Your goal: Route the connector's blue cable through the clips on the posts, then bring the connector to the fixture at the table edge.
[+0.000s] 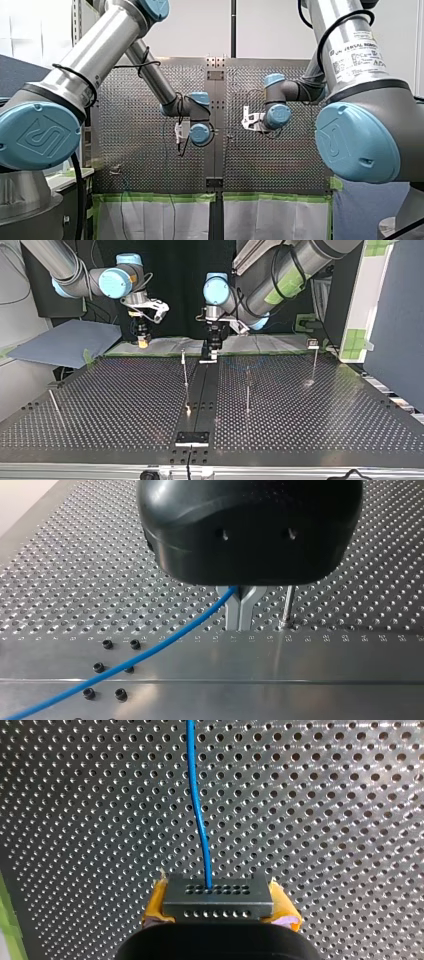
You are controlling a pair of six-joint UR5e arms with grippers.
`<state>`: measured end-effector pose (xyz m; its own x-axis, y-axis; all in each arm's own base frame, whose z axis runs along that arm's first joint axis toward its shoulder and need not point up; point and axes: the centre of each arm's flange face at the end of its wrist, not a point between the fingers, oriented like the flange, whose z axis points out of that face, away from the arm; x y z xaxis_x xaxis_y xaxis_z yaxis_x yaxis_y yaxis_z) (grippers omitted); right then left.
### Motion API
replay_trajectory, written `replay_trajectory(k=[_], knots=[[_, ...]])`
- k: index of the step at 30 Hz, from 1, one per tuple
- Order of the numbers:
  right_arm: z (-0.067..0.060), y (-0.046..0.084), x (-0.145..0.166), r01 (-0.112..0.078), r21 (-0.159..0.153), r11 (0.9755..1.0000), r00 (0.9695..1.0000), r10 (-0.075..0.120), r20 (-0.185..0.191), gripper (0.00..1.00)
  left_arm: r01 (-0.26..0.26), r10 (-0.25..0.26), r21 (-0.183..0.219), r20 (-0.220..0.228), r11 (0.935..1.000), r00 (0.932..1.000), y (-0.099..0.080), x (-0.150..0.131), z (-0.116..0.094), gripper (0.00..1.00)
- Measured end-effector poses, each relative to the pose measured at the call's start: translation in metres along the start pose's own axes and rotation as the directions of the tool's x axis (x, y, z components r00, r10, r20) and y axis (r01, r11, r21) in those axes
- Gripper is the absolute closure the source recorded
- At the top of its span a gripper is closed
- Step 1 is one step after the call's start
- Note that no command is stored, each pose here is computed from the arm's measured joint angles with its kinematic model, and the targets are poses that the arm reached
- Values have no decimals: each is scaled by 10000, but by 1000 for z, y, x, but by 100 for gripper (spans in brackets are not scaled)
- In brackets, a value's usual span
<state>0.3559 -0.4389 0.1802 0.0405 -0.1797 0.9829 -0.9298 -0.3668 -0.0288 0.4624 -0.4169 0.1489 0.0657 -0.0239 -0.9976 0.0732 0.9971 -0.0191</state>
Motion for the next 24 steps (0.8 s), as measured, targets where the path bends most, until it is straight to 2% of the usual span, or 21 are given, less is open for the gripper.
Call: replay_trajectory(k=[6,15,24], knots=[[3,6,-1,-32,-85,10000,9998,30,-206,100,2,-2,46,-7,10000,10000,-3,1,-3,98],[12,12,-23,-74,-157,9999,9999,72,-77,100,-3,3,69,-27,10000,10000,-8,3,-8,98],[17,15,-31,-75,-121,9999,10000,75,-51,100,47,-45,208,-118,9998,9999,-21,30,-8,98]])
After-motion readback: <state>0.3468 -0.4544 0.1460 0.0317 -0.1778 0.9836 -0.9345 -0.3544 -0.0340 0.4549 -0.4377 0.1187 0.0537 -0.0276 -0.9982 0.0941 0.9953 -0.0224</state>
